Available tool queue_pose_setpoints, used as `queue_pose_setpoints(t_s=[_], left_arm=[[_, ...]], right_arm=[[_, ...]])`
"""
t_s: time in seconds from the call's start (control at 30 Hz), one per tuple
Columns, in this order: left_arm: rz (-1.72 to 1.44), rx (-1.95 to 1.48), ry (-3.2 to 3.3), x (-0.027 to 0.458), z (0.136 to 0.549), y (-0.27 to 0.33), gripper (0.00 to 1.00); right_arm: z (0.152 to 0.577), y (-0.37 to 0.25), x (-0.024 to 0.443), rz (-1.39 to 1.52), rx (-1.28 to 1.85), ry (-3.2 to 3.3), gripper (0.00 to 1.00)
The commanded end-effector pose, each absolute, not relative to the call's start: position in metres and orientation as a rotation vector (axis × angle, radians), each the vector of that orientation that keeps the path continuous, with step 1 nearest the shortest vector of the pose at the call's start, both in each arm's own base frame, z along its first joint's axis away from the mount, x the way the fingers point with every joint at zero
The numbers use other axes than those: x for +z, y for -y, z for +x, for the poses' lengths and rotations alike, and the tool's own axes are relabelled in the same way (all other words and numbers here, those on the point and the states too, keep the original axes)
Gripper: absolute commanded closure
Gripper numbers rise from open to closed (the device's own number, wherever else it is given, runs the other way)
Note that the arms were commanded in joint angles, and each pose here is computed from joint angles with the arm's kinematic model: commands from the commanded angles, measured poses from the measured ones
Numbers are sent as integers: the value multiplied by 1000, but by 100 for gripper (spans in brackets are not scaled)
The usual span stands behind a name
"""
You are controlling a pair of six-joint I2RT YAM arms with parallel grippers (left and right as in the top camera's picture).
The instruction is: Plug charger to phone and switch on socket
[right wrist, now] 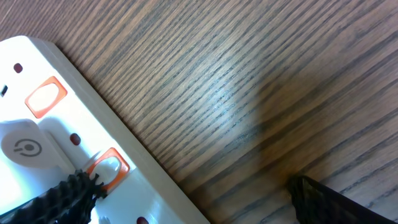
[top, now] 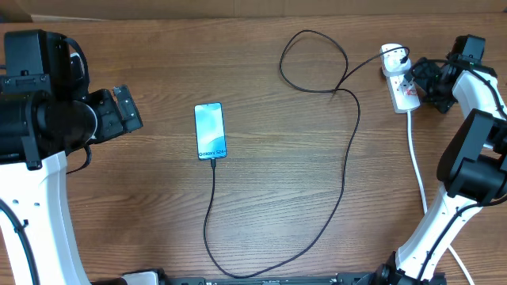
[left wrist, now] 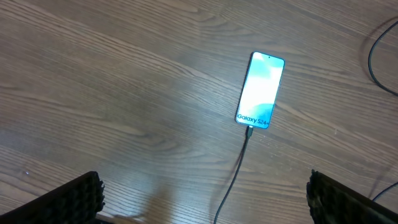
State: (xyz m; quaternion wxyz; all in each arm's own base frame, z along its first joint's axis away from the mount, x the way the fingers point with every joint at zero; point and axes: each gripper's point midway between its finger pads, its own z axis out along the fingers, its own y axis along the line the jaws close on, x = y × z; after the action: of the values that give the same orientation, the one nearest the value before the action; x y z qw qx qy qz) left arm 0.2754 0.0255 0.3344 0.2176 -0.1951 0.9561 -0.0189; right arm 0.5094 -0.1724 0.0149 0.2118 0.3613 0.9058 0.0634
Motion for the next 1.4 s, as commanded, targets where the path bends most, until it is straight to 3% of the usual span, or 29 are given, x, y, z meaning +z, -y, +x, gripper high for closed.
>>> queue_pose_setpoints(t_s=[0.0,0.27,0.6,0.73,0.93,1.37], left_arm=[[-551,-33,-2659,331,276,-28,1],[-551,-33,-2659,331,276,-28,1],[-551,-33,-2659,331,276,-28,1],[-551,-33,-2659,331,276,-28,1],[-551,-33,-2659,331,276,-28,0],[-551,-33,-2659,331,276,-28,0]], right_arm=[[497,155,-5,1005,213,-2594,0],[496,159,12,1005,199,-2598,0],[488,182,130,949,159,-2426,0],[480,190,157,949,146,-2375,0],[480,191,144,964,148,-2397,0],[492,192,62,1006,162,-2503,0]])
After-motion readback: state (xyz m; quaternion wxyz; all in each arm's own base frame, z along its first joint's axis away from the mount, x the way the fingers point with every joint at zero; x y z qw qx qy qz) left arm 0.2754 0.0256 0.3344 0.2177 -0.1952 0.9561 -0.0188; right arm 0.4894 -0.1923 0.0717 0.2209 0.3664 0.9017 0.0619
